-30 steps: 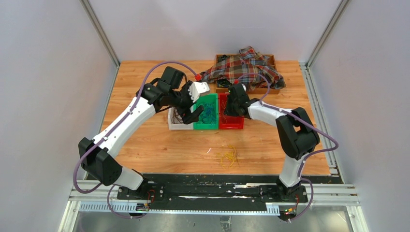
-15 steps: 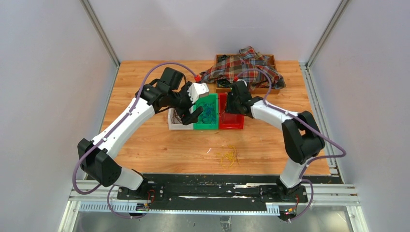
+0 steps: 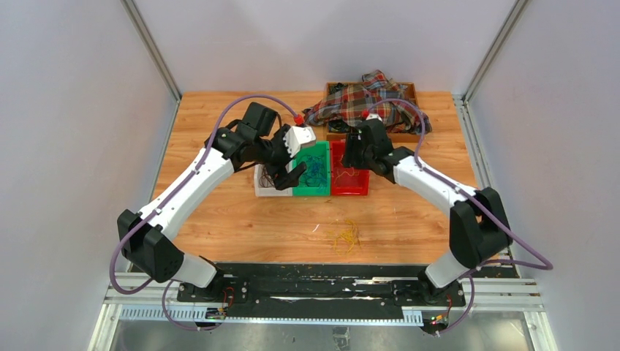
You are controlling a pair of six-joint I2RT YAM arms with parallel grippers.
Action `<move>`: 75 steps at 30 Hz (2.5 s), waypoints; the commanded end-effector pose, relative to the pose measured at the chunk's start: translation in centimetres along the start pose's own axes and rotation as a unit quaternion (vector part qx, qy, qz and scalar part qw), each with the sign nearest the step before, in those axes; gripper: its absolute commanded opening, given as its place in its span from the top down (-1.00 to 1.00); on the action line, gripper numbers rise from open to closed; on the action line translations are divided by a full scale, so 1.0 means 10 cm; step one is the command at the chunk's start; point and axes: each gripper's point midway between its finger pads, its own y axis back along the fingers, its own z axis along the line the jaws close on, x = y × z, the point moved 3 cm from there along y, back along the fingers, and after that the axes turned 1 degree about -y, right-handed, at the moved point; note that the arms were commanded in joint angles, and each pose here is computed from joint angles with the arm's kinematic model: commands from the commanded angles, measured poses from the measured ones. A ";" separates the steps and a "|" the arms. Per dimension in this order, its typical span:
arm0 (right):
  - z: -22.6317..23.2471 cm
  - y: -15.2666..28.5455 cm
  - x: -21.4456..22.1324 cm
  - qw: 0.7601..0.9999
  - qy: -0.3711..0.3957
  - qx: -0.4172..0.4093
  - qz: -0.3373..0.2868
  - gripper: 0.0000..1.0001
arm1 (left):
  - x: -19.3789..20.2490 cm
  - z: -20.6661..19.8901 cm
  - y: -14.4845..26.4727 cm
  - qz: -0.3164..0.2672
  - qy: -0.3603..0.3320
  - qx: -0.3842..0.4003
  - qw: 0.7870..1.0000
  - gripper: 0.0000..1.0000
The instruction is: Untangle the cables
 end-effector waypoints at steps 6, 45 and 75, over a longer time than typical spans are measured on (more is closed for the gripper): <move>0.03 0.63 0.59 0.999 0.035 -0.039 -0.002 -0.18 | 0.04 -0.13 0.02 -0.013 -0.013 0.034 0.999 -0.96; -0.16 0.93 2.24 0.990 0.045 -0.108 0.075 0.41 | 0.27 -1.08 -1.68 0.049 0.104 0.238 0.964 -0.66; -0.21 1.05 2.08 0.991 0.029 -0.130 0.002 0.45 | 0.00 -1.00 -1.08 0.085 -0.006 0.192 0.978 0.99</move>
